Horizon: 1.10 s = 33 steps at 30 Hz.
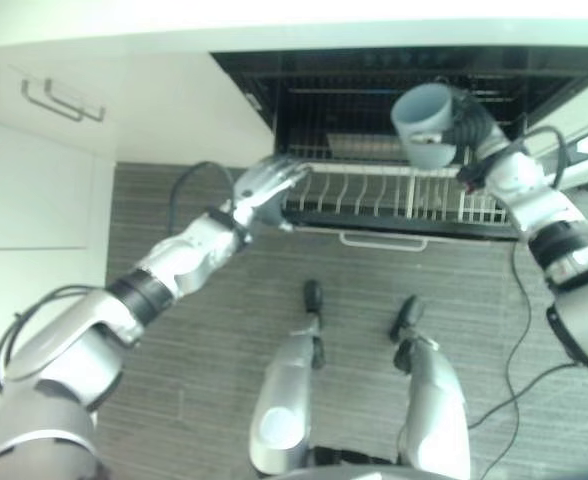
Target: Place the dishes in the dishwasher.
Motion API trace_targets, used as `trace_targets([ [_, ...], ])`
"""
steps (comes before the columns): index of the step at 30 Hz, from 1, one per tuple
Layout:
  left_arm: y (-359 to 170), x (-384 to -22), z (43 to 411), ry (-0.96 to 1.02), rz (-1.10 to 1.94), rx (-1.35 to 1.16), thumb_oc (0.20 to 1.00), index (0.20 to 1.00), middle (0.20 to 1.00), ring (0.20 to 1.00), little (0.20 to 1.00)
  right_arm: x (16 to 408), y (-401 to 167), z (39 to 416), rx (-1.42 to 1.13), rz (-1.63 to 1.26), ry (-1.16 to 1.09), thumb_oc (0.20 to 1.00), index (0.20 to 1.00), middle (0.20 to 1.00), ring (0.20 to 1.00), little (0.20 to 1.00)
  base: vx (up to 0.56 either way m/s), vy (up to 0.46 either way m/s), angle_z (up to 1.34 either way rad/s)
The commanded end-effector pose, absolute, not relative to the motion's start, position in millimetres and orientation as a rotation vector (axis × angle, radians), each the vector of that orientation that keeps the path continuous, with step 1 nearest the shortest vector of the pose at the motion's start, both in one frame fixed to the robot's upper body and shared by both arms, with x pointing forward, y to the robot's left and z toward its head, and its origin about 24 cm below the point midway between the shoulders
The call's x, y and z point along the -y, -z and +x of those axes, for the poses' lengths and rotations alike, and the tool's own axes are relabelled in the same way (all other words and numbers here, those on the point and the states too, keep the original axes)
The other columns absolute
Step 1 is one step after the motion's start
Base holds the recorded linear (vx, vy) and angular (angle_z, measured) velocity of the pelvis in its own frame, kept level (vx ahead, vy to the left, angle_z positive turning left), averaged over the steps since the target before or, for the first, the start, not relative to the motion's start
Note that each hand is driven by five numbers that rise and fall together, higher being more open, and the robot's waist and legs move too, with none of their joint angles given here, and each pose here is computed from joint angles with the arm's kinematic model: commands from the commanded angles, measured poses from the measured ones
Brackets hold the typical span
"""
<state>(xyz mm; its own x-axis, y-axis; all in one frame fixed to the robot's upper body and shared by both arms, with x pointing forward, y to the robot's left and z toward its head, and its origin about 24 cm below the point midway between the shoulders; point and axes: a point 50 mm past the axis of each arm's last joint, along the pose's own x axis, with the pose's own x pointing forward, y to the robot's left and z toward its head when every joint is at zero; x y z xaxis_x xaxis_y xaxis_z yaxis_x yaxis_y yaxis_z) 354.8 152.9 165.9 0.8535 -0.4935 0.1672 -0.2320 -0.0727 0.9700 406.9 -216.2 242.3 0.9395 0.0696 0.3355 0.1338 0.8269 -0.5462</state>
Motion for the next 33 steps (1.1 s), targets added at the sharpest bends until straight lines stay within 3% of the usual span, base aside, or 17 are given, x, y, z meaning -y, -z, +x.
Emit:
trace_targets([
  [1, -189, -151, 354, 0.161, 1.619, 0.622, 1.000, 1.000, 1.000, 1.000, 1.000, 207, -289, 405, 0.514, -0.499, 0.085, 0.200, 0.200, 0.200, 0.200, 0.200, -0.02, 0.022, -0.05],
  [10, -190, -148, 353, 0.145, 1.587, 0.623, 1.000, 1.000, 1.000, 1.000, 1.000, 226, -286, 406, 0.490, -0.378, 0.251, 0.200, 0.200, 0.200, 0.200, 0.200, -0.01, 0.023, -0.03],
  [33, -190, -136, 351, 0.178, 1.597, 0.651, 1.000, 1.000, 1.000, 1.000, 1.000, 242, -219, 415, 0.116, -0.347, 0.321, 0.200, 0.200, 0.200, 0.200, 0.200, 0.00, 0.001, -0.01],
])
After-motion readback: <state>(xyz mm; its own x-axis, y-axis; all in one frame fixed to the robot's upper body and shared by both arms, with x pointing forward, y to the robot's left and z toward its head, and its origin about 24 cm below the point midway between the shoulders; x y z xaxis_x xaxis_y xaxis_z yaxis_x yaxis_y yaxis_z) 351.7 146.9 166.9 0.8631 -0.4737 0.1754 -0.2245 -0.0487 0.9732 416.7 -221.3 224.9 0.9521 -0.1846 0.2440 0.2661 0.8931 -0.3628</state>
